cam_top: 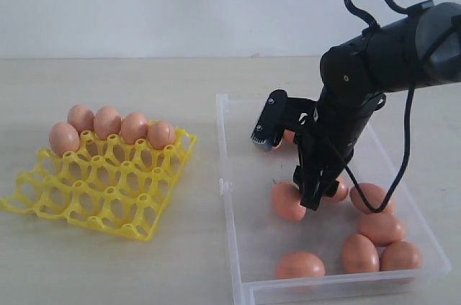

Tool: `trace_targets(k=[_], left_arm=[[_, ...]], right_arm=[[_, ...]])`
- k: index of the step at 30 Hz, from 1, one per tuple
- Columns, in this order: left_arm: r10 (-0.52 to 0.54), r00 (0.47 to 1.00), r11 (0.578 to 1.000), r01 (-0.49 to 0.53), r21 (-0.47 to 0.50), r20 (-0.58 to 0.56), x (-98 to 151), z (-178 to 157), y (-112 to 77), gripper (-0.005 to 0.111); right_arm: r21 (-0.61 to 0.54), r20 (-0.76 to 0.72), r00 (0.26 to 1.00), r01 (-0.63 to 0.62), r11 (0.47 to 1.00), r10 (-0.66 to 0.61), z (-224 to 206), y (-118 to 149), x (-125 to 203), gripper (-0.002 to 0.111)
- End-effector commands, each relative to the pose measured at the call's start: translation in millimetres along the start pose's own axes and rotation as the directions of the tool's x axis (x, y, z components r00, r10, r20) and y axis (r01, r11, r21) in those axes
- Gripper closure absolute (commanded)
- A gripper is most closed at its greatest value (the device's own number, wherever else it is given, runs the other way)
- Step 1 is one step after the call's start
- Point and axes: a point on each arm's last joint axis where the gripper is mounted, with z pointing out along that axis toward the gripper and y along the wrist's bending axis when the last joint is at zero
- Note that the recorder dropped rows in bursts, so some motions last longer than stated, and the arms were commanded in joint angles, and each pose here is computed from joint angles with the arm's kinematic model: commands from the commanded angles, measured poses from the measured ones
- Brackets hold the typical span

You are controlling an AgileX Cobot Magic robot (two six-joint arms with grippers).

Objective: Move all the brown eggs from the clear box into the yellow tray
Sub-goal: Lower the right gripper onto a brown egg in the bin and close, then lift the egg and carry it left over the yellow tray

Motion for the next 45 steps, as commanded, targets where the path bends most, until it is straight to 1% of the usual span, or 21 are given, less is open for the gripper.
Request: trace_targets(k=[1, 4, 10, 11, 12, 13, 15, 16, 17, 20, 22, 24, 27, 29, 31, 33, 34, 36, 38, 42, 45], left_arm=[[-0.002, 1.0, 1.0, 0.002, 0.006, 0.003, -1.3, 0.1, -0.6, 0.103], [-0.002, 1.0, 1.0, 0.002, 0.006, 0.003, -1.3, 0.1, -0.6, 0.103], [-0.002, 1.0, 1.0, 0.002, 0.006, 0.003, -1.3, 0.1, -0.6, 0.103], [-0.002, 1.0, 1.0, 0.002, 0.006, 0.003, -1.3, 0.1, -0.6, 0.103], [-0.002, 1.0, 1.0, 0.002, 0.006, 0.003, -1.3, 0.1, -0.6, 0.103], [-0.002, 1.0, 1.0, 0.002, 0.006, 0.003, -1.3, 0.1, -0.6, 0.103], [-0.002, 1.0, 1.0, 0.002, 0.006, 0.003, -1.3, 0.1, -0.6, 0.103], [-0.002, 1.0, 1.0, 0.002, 0.006, 0.003, -1.3, 0.1, -0.6, 0.103], [-0.002, 1.0, 1.0, 0.002, 0.006, 0.003, -1.3, 0.1, -0.6, 0.103], [-0.002, 1.0, 1.0, 0.002, 0.006, 0.005, -1.5, 0.1, -0.6, 0.103], [-0.002, 1.0, 1.0, 0.002, 0.006, 0.005, -1.5, 0.1, -0.6, 0.103], [-0.002, 1.0, 1.0, 0.002, 0.006, 0.005, -1.5, 0.1, -0.6, 0.103], [-0.002, 1.0, 1.0, 0.002, 0.006, 0.005, -1.5, 0.1, -0.6, 0.103], [-0.002, 1.0, 1.0, 0.002, 0.006, 0.005, -1.5, 0.1, -0.6, 0.103], [-0.002, 1.0, 1.0, 0.002, 0.006, 0.005, -1.5, 0.1, -0.6, 0.103], [-0.002, 1.0, 1.0, 0.002, 0.006, 0.005, -1.5, 0.1, -0.6, 0.103], [-0.002, 1.0, 1.0, 0.002, 0.006, 0.005, -1.5, 0.1, -0.6, 0.103], [-0.002, 1.0, 1.0, 0.002, 0.006, 0.005, -1.5, 0.1, -0.6, 0.103], [-0.002, 1.0, 1.0, 0.002, 0.006, 0.005, -1.5, 0.1, -0.6, 0.103], [-0.002, 1.0, 1.0, 0.002, 0.006, 0.005, -1.5, 0.1, -0.6, 0.103], [-0.002, 1.0, 1.0, 0.002, 0.006, 0.005, -1.5, 0.1, -0.6, 0.103]], right_arm=[[-0.022, -0.038, 0.998, 0.051, 0.998, -0.052, -0.3, 2.1, 4.1, 0.05], [-0.024, -0.042, 0.998, 0.038, 0.999, -0.039, -0.3, 2.3, 4.4, 0.05], [-0.02, -0.04, 0.998, -0.042, 0.999, 0.041, -0.3, 2.2, 4.1, 0.05], [-0.019, -0.039, 0.997, -0.06, 0.998, 0.059, -0.3, 2.1, 4.0, 0.052], [-0.018, -0.04, 0.996, -0.075, 0.997, 0.075, -0.3, 2.1, 4.0, 0.057], [-0.017, -0.038, 0.996, -0.086, 0.996, 0.086, -0.3, 2.1, 3.9, 0.065], [-0.017, -0.039, 0.995, -0.091, 0.996, 0.091, -0.3, 2.1, 3.9, 0.087], [-0.017, -0.039, 0.995, -0.091, 0.996, 0.091, -0.3, 2.1, 3.9, 0.104], [-0.015, -0.033, 0.994, -0.107, 0.994, 0.106, -0.2, 1.9, 3.4, 0.108], [-0.002, -0.014, 0.989, -0.151, 0.989, 0.151, -0.2, 0.6, 1.8, 0.109], [0.021, 0.033, 0.981, -0.192, 0.981, 0.191, -3.0, -2.2, -1.7, 0.109], [0.053, 0.12, 0.964, -0.246, 0.968, 0.238, -11.7, -7.0, -7.7, 0.109], [0.084, 0.3, 0.899, -0.357, 0.93, 0.318, -35.6, -14.7, -17.4, 0.109], [0.097, 0.423, 0.848, -0.392, 0.915, 0.319, -47.1, -14.2, -19.7, 0.109], [0.13, 0.518, 0.815, -0.374, 0.918, 0.258, -48.0, -5.1, -18.7, 0.109], [0.181, 0.614, 0.772, -0.337, 0.924, 0.161, -42.8, 8.5, -17.9, 0.109], [0.2, 0.674, 0.729, -0.336, 0.92, 0.12, -42.1, 14.7, -19.5, 0.109], [0.229, 0.796, 0.603, -0.371, 0.9, 0.047, -46.6, 21.5, -21.5, 0.109], [0.225, 0.859, 0.512, -0.383, 0.896, 0.003, -51.7, 26.2, -23.2, 0.109], [0.191, 0.932, 0.355, -0.33, 0.924, -0.065, -62.1, 34.0, -31.2, 0.109], [0.164, 0.976, 0.186, -0.282, 0.945, -0.114, -67.4, 40.3, -38.7, 0.109]])
